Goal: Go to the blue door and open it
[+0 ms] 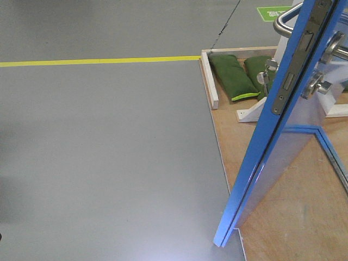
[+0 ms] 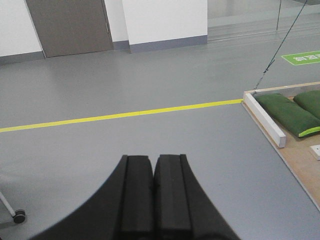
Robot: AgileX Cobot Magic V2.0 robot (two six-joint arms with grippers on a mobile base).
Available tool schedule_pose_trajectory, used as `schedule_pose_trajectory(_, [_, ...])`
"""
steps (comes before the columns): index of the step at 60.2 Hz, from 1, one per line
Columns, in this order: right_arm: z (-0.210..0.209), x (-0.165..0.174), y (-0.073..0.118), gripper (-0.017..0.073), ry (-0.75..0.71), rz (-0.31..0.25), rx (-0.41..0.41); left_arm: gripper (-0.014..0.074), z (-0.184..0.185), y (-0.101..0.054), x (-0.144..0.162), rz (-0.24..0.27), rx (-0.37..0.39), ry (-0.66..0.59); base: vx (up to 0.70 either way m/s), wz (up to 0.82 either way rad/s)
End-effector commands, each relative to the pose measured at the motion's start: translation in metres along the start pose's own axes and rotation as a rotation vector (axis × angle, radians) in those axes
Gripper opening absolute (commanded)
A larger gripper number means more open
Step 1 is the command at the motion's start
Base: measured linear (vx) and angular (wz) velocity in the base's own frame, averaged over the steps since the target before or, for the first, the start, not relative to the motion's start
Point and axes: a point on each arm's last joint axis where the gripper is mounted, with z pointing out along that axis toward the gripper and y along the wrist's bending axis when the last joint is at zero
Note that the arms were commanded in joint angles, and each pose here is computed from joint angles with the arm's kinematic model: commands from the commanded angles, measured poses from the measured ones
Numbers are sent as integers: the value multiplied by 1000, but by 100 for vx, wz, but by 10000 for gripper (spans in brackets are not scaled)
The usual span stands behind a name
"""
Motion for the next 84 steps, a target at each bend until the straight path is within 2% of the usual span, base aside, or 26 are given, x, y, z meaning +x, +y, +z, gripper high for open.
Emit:
schedule_pose_trajectory(1, [-8,-2,16,2,-22,1,-63,70,0,0,-6,-8,5,-86,0,0])
schedule_pose_trajectory(84, [-8,-2,16,2,-21,2,-62,70,0,0,-6,-8,5,-86,4,4])
